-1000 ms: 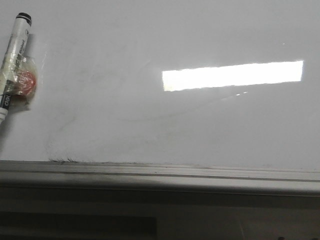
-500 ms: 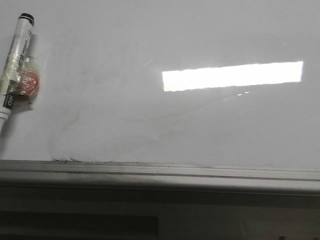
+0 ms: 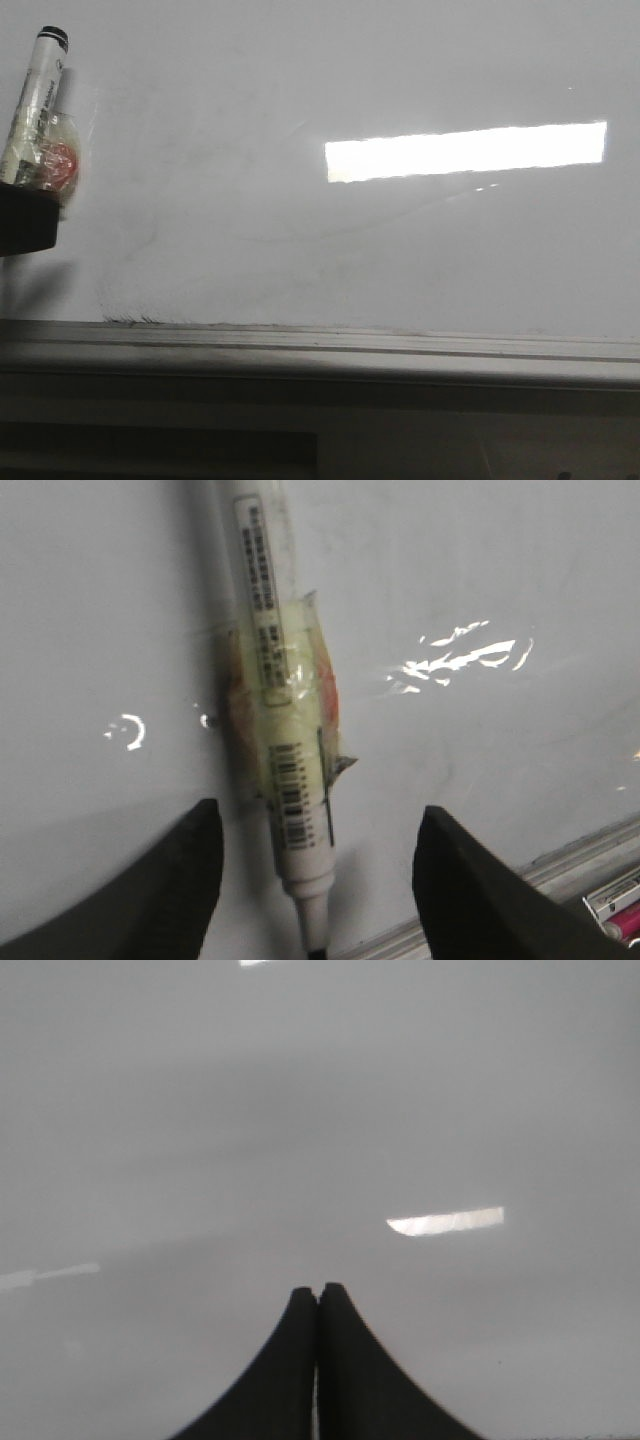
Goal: Write number 2 on whiteboard
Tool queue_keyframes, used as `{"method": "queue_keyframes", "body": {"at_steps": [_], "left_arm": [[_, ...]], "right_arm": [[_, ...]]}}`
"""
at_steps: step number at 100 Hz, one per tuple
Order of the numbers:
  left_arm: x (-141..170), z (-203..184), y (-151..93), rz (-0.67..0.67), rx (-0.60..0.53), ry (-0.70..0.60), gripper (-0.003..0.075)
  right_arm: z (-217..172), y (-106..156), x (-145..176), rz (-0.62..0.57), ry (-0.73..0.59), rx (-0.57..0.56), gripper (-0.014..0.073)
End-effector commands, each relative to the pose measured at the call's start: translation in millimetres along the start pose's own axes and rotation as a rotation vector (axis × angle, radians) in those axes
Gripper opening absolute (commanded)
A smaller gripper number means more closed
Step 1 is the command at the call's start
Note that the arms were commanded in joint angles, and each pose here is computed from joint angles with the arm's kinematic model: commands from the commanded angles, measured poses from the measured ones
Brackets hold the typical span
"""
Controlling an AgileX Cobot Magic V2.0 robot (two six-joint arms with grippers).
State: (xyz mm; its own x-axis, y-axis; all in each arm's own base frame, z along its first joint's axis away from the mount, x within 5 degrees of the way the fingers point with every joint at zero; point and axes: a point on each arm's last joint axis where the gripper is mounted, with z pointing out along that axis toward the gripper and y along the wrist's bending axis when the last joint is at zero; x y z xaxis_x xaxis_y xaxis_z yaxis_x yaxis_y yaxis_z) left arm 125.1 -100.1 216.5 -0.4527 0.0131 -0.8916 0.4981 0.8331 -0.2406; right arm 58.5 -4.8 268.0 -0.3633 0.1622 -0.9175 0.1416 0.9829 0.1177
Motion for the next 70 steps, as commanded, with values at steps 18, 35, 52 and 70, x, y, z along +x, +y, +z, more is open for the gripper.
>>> {"method": "queue_keyframes", "body": {"at_steps": [18, 35, 52, 70], "left_arm": [[-13, 15, -1, -0.094, -0.031, -0.046, 0.006], [-12, 12, -3, -0.046, -0.011, -0.026, -0.0019], [-18, -2, -9, 0.127, 0.047, -0.065, -0.0019], [-26, -22, -20, 0.245, 0.134, -0.16, -0.0019]], "right_arm": [[-1, 2, -13, 0.012, -0.063, -0.018, -0.0071], [-5, 12, -13, -0.056, -0.039, -0.13, -0.0071], [-19, 40, -20, -0.156, -0.088, -0.471, -0.0071], [-20, 52, -27, -0.219, -0.113, -0.641, -0.0066]]}}
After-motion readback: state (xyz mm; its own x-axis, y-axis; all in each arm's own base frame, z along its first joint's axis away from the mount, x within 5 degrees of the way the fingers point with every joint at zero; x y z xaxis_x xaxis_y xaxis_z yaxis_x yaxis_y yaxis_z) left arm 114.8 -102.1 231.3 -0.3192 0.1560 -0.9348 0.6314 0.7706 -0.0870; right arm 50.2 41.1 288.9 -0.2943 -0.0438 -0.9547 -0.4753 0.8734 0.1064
